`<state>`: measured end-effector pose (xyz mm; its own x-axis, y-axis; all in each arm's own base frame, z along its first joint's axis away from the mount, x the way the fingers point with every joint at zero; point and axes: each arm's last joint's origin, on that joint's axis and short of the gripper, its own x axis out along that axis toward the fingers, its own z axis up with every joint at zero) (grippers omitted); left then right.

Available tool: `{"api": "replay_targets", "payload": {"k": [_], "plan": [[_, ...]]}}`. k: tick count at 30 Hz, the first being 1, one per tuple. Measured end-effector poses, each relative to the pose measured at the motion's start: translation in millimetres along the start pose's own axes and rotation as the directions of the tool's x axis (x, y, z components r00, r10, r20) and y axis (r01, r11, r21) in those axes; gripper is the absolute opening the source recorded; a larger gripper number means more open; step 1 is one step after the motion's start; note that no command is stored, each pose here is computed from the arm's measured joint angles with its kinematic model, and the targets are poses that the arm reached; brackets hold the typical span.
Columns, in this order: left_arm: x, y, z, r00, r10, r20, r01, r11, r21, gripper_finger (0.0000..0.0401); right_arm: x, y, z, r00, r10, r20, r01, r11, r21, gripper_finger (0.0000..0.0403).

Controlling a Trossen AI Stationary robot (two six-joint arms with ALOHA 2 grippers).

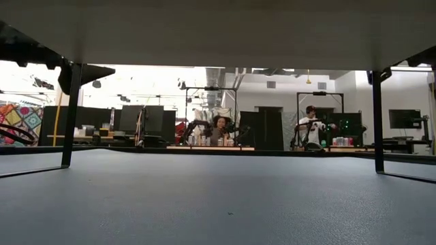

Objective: Place canned beverage on shelf
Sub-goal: Return to Home Position

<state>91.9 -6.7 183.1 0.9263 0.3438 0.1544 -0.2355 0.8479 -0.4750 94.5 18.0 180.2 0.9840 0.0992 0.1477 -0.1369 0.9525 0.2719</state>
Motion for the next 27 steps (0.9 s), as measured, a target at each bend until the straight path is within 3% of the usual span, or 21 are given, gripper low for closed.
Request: {"api": "replay_targets", "payload": {"k": [7,14,27], "plan": [[0,-2,0,0.999,-0.044,-0.018,0.044,0.999,-0.003,0.0368,0,-7,3,0.997,-0.074,0.037,0.077,0.993,-0.090,0.0166],[0,-1,0,0.999,-0.039,-0.018,0.039,0.999,0.018,0.0368,0,-16,-6,0.984,-0.172,-0.053,0.164,0.979,-0.124,0.0166],[0,-2,-3,0.995,-0.069,-0.067,0.074,0.995,0.072,0.0368,0,-20,-5,0.978,-0.205,-0.045,0.198,0.972,-0.122,0.0166]]}}
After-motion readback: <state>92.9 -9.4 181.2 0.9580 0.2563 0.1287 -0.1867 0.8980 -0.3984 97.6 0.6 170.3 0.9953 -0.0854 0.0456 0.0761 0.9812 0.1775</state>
